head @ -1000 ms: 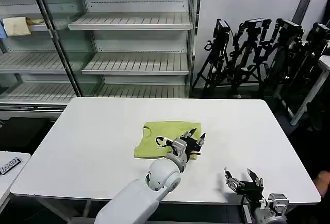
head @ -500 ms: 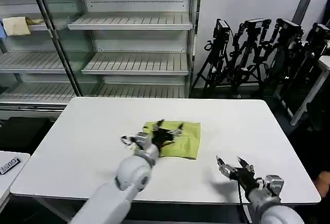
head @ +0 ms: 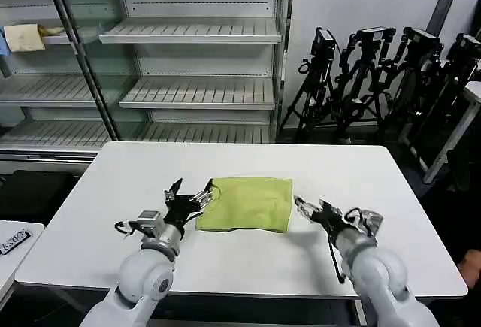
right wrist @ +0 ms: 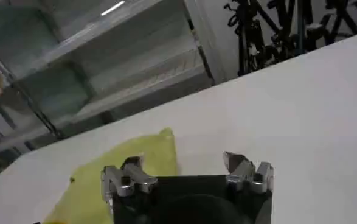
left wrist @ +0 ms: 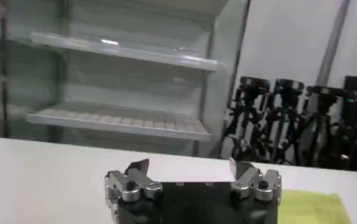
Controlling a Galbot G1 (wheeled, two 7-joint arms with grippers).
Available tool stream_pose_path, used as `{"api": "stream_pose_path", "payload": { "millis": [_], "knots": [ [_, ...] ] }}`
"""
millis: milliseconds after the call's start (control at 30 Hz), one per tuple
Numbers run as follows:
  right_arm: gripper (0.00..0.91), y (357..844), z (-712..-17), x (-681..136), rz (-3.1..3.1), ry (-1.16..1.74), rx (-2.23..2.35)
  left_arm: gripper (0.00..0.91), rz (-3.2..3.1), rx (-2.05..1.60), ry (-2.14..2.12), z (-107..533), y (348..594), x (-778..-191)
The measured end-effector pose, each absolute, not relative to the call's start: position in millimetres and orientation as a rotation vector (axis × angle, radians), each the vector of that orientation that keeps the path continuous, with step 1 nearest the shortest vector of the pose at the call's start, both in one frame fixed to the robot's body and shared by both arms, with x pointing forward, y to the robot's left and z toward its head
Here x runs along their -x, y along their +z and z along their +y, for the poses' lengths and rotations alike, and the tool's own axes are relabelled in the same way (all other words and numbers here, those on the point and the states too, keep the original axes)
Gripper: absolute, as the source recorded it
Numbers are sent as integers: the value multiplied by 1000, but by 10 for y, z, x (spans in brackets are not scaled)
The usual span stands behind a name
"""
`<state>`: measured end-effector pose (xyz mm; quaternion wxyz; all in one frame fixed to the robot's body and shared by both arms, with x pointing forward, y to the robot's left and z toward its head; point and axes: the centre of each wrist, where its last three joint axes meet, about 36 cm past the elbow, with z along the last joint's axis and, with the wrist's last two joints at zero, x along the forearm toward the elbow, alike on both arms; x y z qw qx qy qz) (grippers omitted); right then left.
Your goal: Fold and organize the clothes.
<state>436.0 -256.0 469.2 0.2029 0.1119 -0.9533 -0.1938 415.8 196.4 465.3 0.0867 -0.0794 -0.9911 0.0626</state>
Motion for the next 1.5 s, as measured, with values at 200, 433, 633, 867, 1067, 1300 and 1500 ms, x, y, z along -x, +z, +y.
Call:
{"api": "stream_pose_path", "payload": {
  "millis": [200,433,633,867,1067,1300,1500],
  "knots": [
    [856,4634,-2457,-4831,-2626,-594,-330,907,-2961,188,164,2061,4646,-4026],
    [887,4511,-2343,-5243,-2587,-623,-310,907,-2956,164,147,2098,4609,-3912],
    [907,4406,-2280,-5467,-2598,-552,-269,907,-2958,152,142,2113,4605,-3880],
    [907,4312,-2123,-5542,-2696,-323,-259,907,-2958,139,141,2129,4593,-3869],
    [907,4275,-1973,-5588,-2800,-70,-263,907,-2955,135,144,2127,4574,-3859],
    [907,4110,-1817,-5591,-2837,232,-276,907,-2954,134,154,2106,4562,-3850],
    [907,3961,-1765,-5597,-2842,439,-256,907,-2955,137,153,2107,4569,-3831]
  ]
}}
